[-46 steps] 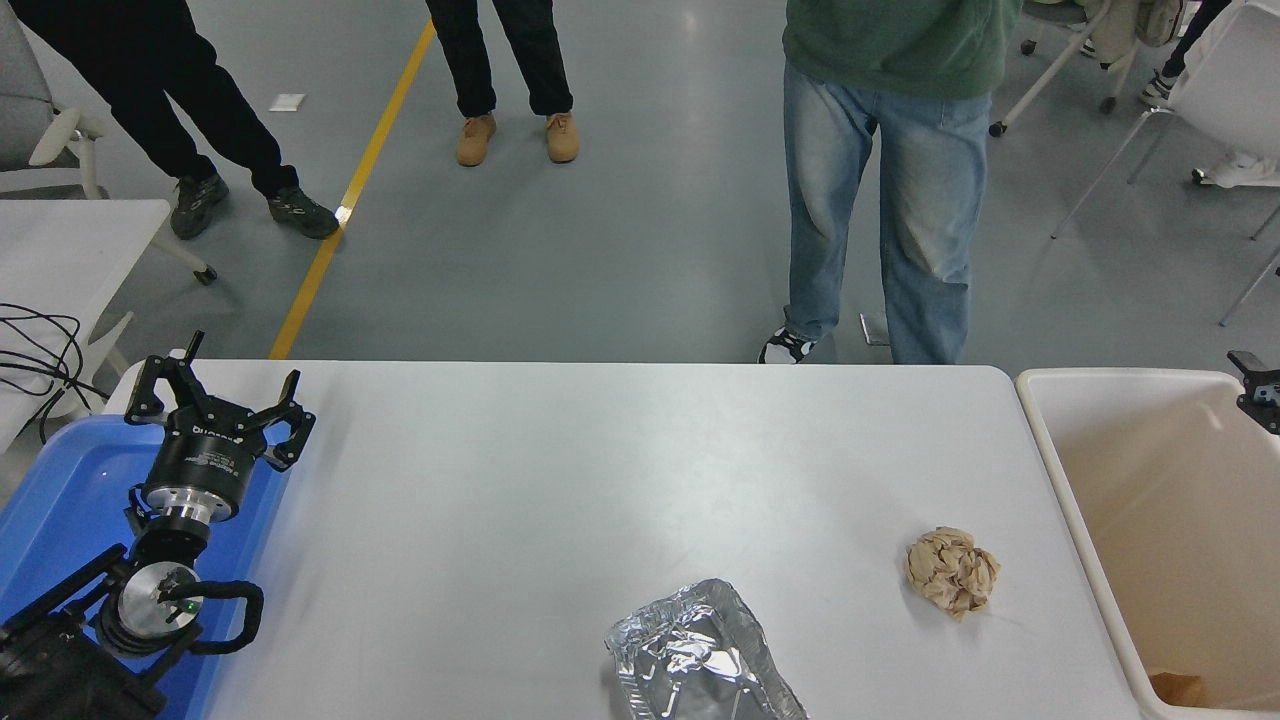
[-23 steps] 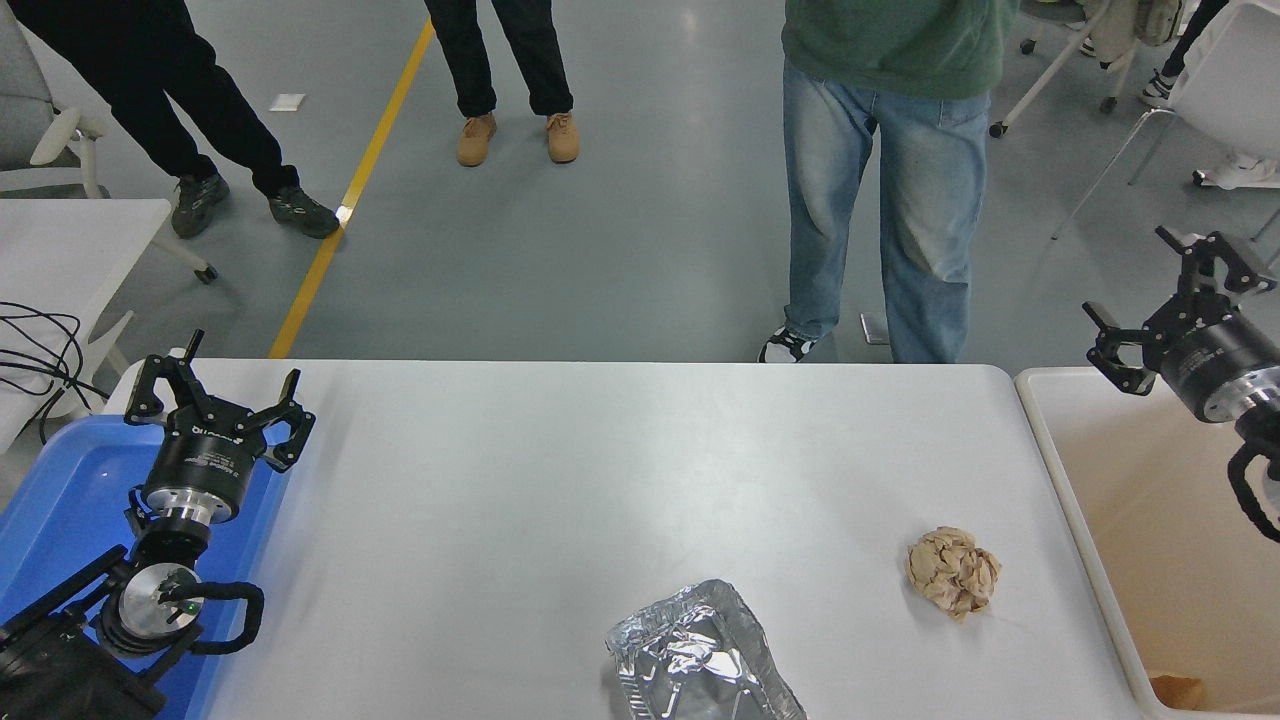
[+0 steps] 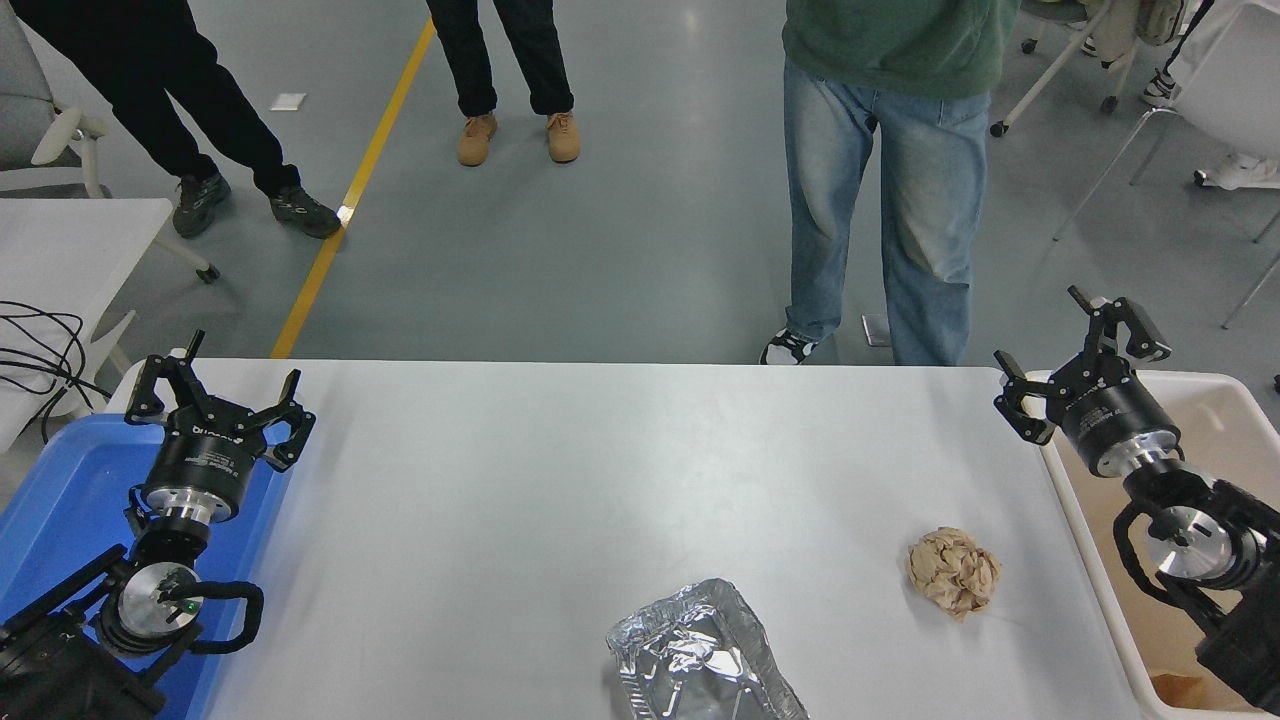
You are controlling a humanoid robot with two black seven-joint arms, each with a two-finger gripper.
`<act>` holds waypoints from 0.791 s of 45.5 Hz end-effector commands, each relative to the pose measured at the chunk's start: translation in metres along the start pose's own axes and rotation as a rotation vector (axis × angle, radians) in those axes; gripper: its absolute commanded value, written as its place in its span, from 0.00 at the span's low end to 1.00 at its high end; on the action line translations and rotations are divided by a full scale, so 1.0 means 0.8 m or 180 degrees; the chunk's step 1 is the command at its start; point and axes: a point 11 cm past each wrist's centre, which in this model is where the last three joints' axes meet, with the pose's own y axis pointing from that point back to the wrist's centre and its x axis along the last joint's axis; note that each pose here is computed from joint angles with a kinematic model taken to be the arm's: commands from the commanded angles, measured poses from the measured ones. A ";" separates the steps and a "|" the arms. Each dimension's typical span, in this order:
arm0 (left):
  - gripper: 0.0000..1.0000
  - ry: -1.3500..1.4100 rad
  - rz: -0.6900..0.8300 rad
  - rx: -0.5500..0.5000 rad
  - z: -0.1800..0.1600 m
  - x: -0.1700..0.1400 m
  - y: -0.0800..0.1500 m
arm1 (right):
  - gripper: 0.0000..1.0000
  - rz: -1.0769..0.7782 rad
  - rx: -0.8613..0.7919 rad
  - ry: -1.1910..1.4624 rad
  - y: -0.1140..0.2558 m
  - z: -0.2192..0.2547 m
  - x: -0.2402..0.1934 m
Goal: Clean the table surface
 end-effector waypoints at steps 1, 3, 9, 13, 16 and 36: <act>0.99 0.0002 0.0001 -0.0004 0.000 0.000 0.000 | 1.00 0.0007 -0.0012 -0.0133 0.005 0.022 -0.009; 0.99 0.0001 0.0000 0.0000 0.000 0.000 0.000 | 1.00 -0.0028 -0.0016 -0.0146 0.005 0.022 -0.014; 0.99 0.0001 0.0000 0.0000 0.000 0.000 0.000 | 1.00 -0.0091 -0.0022 -0.0123 0.005 0.019 -0.018; 0.99 0.0001 0.0000 0.0000 0.000 0.000 0.000 | 1.00 -0.0230 -0.0020 -0.0086 0.006 0.009 -0.029; 0.99 0.0001 0.0000 0.0000 0.000 0.000 0.000 | 1.00 -0.0364 -0.0080 -0.0047 0.016 0.008 -0.037; 0.99 0.0001 0.0000 0.0000 0.000 0.000 0.000 | 1.00 -0.1360 -0.0553 0.1263 0.042 0.003 -0.092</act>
